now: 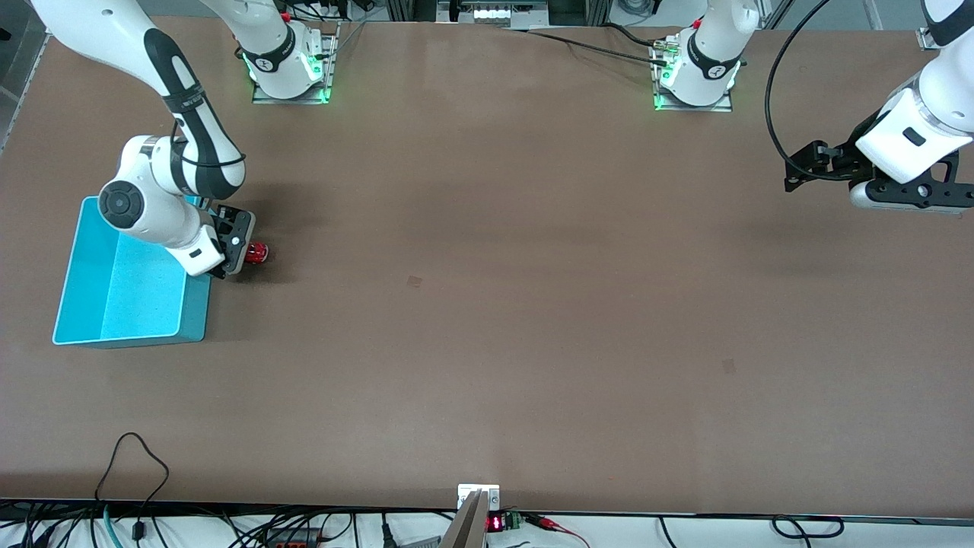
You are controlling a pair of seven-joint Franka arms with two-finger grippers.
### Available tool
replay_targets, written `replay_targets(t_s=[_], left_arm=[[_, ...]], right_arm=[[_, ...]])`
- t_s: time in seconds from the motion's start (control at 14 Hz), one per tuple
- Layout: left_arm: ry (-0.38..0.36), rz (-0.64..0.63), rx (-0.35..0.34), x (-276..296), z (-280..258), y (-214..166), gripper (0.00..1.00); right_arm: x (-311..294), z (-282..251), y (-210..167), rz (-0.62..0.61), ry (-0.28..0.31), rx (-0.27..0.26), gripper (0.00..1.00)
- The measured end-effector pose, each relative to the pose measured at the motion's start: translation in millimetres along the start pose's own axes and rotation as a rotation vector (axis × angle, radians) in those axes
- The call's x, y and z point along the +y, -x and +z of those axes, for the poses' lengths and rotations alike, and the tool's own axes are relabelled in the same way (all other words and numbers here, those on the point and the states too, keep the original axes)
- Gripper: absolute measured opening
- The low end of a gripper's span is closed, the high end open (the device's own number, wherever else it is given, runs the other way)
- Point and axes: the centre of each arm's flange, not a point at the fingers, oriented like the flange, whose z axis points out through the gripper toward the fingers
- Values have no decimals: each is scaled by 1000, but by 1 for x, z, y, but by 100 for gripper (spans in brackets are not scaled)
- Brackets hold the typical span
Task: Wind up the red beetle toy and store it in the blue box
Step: 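Lower the right gripper and grasp the red car, then lift the red car and carry it over the cyan box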
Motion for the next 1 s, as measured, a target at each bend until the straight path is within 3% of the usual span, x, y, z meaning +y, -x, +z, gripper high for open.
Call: replay_targets(t_s=[0.29, 0.57, 0.79, 1.0], left_arm=[[0, 0, -6, 0, 1, 1, 100], [0, 0, -8, 0, 1, 1, 100], [0, 0, -8, 0, 1, 1, 100], [0, 0, -8, 0, 1, 1, 100]], right_arm=[[-5, 12, -2, -20, 18, 3, 94], [-3, 16, -11, -39, 31, 3, 52], [12, -5, -19, -47, 63, 9, 49], [42, -66, -34, -51, 48, 18, 49]])
